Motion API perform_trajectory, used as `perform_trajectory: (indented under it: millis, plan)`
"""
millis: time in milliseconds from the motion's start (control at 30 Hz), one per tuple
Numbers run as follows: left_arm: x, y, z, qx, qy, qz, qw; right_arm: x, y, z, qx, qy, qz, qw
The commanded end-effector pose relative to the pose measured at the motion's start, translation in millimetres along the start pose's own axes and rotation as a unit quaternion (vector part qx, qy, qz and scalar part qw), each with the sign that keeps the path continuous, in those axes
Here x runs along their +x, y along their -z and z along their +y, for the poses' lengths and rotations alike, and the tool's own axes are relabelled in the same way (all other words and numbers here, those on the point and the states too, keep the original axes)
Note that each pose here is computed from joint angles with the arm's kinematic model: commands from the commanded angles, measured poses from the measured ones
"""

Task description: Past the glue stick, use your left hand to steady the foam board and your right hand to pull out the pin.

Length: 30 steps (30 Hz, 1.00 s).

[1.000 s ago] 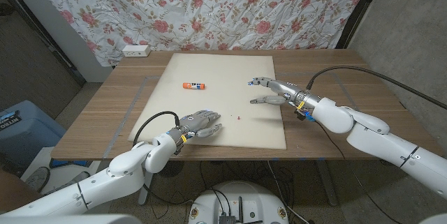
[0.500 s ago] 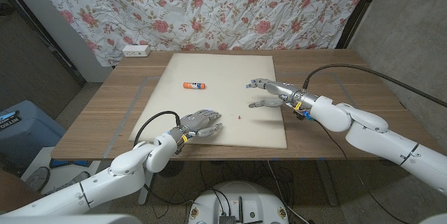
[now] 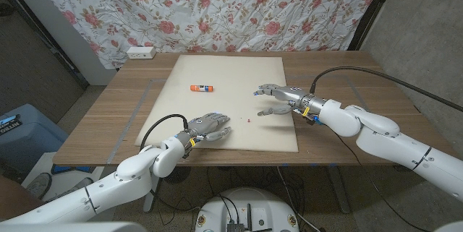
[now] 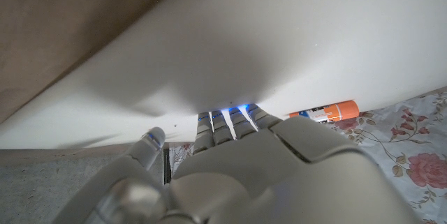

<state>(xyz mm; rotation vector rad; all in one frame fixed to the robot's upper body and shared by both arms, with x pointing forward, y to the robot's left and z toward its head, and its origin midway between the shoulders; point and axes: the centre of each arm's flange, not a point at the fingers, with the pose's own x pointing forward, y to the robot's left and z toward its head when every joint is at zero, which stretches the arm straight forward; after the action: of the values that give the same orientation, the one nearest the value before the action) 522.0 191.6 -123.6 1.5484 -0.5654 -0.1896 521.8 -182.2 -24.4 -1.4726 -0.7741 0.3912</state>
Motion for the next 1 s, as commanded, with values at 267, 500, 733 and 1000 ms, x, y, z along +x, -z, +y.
perform_trajectory:
  millis: [267, 500, 733, 1000]
  plan:
    - [4.2, -2.8, -0.2, -0.001, 0.002, 0.001, 1.000, 4.0, -0.8, 10.0, -0.041, -0.026, 0.019, 0.9987]
    - [2.4, -0.6, 1.5, 0.002, 0.007, 0.003, 1.000, 7.9, -1.1, 17.6, -0.043, -0.038, 0.020, 0.9982]
    - [1.0, 0.1, 2.4, 0.004, 0.008, 0.003, 1.000, 13.2, -2.0, 22.1, -0.038, -0.040, 0.017, 0.9983]
    - [2.0, 0.1, 2.2, 0.004, 0.008, 0.000, 1.000, 18.0, -1.1, 27.0, -0.032, -0.039, 0.016, 0.9986]
